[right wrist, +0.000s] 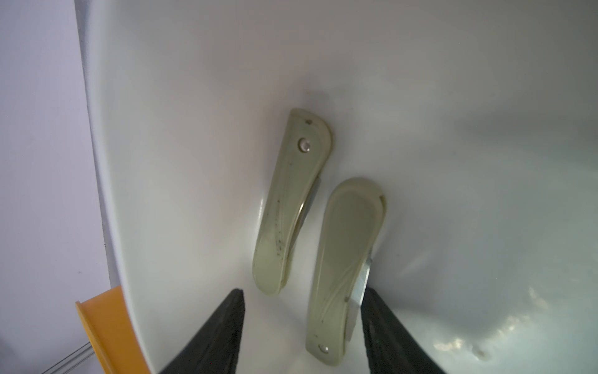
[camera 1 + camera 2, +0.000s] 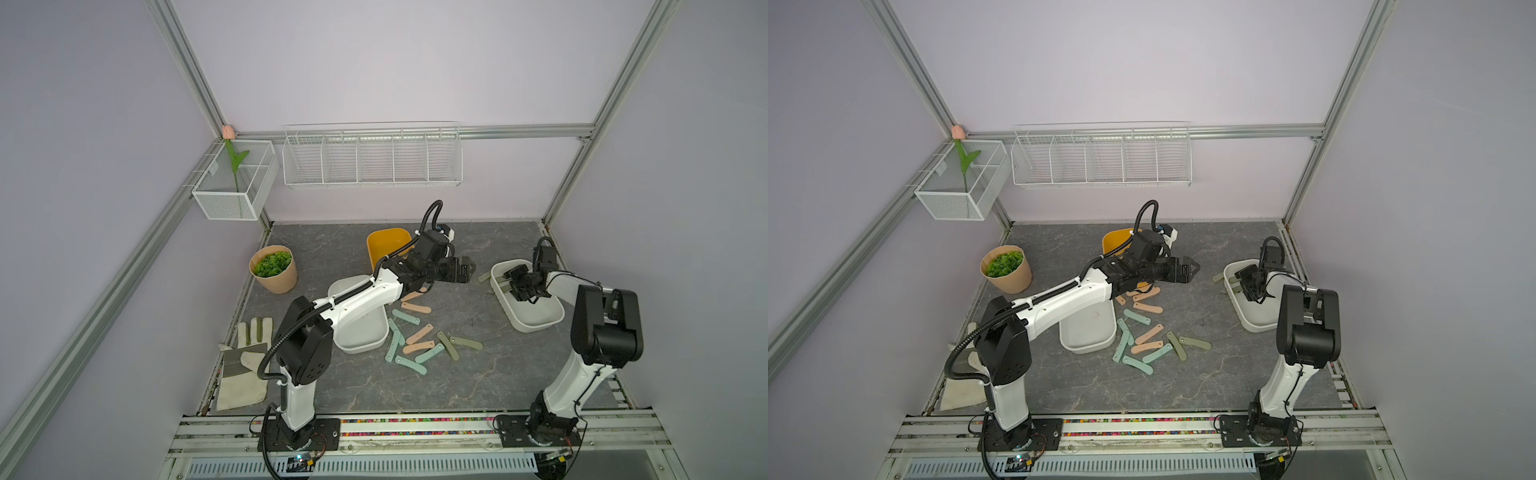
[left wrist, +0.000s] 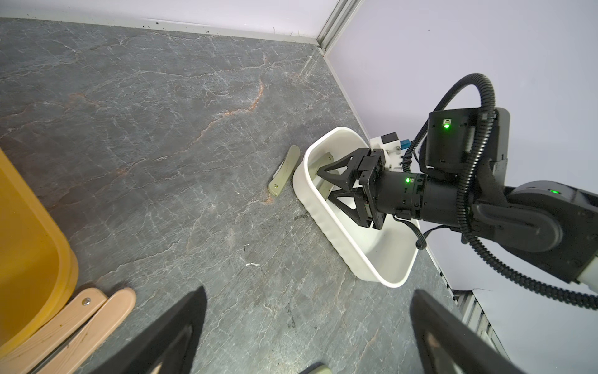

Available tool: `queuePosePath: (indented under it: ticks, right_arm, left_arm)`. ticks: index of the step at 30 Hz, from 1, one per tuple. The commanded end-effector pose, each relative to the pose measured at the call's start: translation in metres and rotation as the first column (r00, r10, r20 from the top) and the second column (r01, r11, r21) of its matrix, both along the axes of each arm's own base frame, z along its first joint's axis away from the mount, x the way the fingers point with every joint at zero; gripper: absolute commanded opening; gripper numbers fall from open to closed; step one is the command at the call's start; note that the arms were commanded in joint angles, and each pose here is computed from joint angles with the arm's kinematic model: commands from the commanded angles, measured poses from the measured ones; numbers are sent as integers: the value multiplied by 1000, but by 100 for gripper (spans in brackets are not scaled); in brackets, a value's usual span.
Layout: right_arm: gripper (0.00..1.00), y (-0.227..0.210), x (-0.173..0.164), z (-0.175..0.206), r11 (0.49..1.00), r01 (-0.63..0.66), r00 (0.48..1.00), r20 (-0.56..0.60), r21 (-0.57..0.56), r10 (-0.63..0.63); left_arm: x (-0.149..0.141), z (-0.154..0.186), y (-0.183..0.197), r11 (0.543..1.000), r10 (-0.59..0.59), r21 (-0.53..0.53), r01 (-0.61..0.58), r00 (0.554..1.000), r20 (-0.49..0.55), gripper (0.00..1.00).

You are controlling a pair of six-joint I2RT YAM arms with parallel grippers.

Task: Place the fruit knives into the storage box by color
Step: Place the fruit knife in the storage box, then move the storage box to the center of the board.

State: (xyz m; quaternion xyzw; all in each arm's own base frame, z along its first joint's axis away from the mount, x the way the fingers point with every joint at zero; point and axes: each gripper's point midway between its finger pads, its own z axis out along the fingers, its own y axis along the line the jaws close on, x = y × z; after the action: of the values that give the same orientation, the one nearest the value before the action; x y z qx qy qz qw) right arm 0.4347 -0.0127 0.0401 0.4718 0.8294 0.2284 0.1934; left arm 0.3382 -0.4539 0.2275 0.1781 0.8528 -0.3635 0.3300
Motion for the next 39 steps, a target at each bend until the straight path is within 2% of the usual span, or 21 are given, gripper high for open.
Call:
queuePosePath:
  ticks: [1,11,17,26,33,39]
  right_arm:
    - [61,6,-2,3,1000,-10,1000,-9,24,11]
    - [61,15,-31,77,984,-145,982,105,-99,155]
    - [63,52,-50,104,935,-291,940,120,-203,319]
    - [66,92,-53,81,881,-398,908,27,-255,418]
    - [66,88,-43,54,870,-406,912,-58,-280,407]
    - [66,76,-34,50,858,-393,919,-102,-331,382]
  left_arm:
    - [-1,6,-1,1000,-6,4,6,1000,11,99]
    - [-11,17,29,998,60,-4,-60,998,33,99]
    - [-25,17,68,991,135,9,-135,989,57,99]
    - [-44,19,112,980,194,23,-196,977,87,99]
    - [-51,21,127,978,204,31,-209,973,108,99]
    - [-53,21,133,977,206,33,-211,972,117,99]
